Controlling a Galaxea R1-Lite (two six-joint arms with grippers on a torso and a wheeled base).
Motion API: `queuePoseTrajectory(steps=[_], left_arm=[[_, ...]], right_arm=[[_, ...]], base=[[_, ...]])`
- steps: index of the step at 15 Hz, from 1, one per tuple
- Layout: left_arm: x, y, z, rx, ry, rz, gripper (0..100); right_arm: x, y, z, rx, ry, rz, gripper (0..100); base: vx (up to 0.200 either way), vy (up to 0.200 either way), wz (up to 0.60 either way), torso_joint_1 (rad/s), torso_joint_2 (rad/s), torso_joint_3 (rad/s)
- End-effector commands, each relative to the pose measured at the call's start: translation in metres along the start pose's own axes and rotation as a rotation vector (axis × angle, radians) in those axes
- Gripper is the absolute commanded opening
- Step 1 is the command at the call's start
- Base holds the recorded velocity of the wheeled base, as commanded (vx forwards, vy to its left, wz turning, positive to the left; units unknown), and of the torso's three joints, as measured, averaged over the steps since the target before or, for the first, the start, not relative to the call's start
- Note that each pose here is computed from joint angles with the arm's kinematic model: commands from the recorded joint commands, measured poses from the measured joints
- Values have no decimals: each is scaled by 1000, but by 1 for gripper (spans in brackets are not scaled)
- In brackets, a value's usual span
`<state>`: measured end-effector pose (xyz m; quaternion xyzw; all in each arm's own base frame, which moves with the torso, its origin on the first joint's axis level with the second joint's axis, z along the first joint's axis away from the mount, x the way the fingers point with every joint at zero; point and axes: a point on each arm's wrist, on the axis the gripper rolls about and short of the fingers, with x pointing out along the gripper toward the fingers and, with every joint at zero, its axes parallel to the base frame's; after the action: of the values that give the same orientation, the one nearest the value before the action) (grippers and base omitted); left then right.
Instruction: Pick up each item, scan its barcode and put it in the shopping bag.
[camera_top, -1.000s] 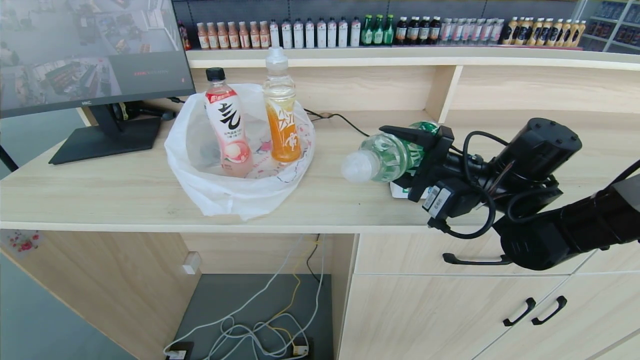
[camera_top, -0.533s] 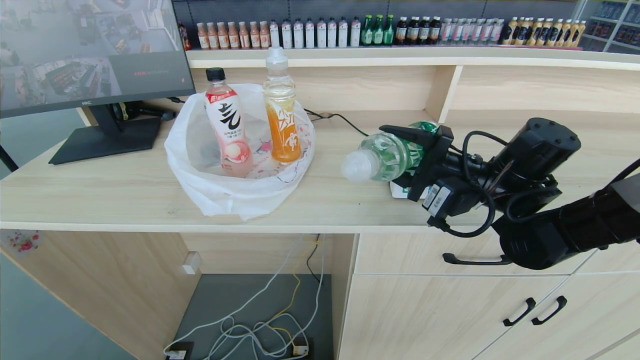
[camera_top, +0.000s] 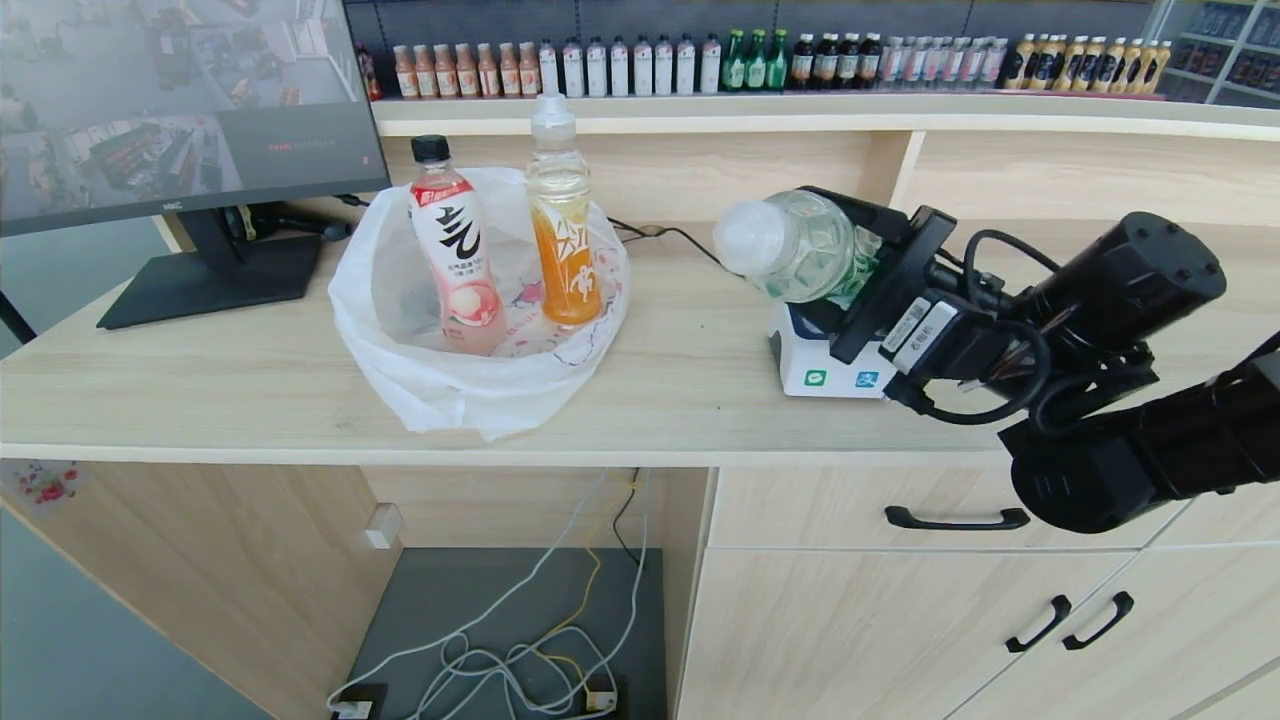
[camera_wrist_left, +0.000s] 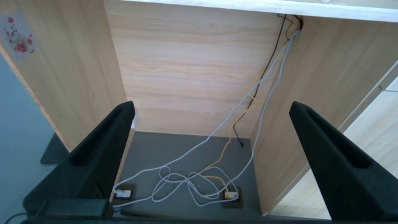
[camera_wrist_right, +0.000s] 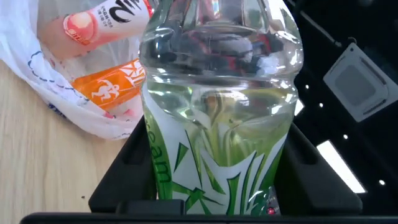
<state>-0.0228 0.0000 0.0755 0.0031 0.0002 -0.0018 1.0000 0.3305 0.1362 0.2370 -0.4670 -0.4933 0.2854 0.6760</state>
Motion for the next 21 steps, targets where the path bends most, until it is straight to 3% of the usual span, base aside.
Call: queuePoseTrajectory(steps=[1, 3, 6, 10, 13, 14, 17, 21], left_arm=[[0, 0, 0, 0, 0, 2, 100], [0, 0, 0, -2, 0, 2, 100], [0, 0, 0, 2, 0, 1, 100], [0, 0, 0, 3, 0, 1, 100], [0, 0, 0, 3, 0, 1, 100], [0, 0, 0, 3, 0, 1, 100], [0, 0, 0, 2, 0, 1, 100], [0, 0, 0, 2, 0, 1, 100]], right_arm=[[5, -25, 19, -6, -29, -61, 0], [16, -44, 43, 52, -19, -157, 0], [21, -68, 58, 256, 37, -318, 0], [20, -61, 51, 700, 156, -491, 0], [24, -39, 62, 955, 148, -450, 0], [25, -33, 67, 1030, 166, -488, 0], [34, -24, 82, 1155, 188, -635, 0], [31, -13, 85, 1179, 215, -674, 0]], base=[[0, 0, 0, 0, 0, 0], [0, 0, 0, 0, 0, 0], [0, 0, 0, 0, 0, 0], [0, 0, 0, 0, 0, 0], [0, 0, 0, 0, 0, 0], [0, 0, 0, 0, 0, 0], [0, 0, 0, 0, 0, 0], [0, 0, 0, 0, 0, 0]])
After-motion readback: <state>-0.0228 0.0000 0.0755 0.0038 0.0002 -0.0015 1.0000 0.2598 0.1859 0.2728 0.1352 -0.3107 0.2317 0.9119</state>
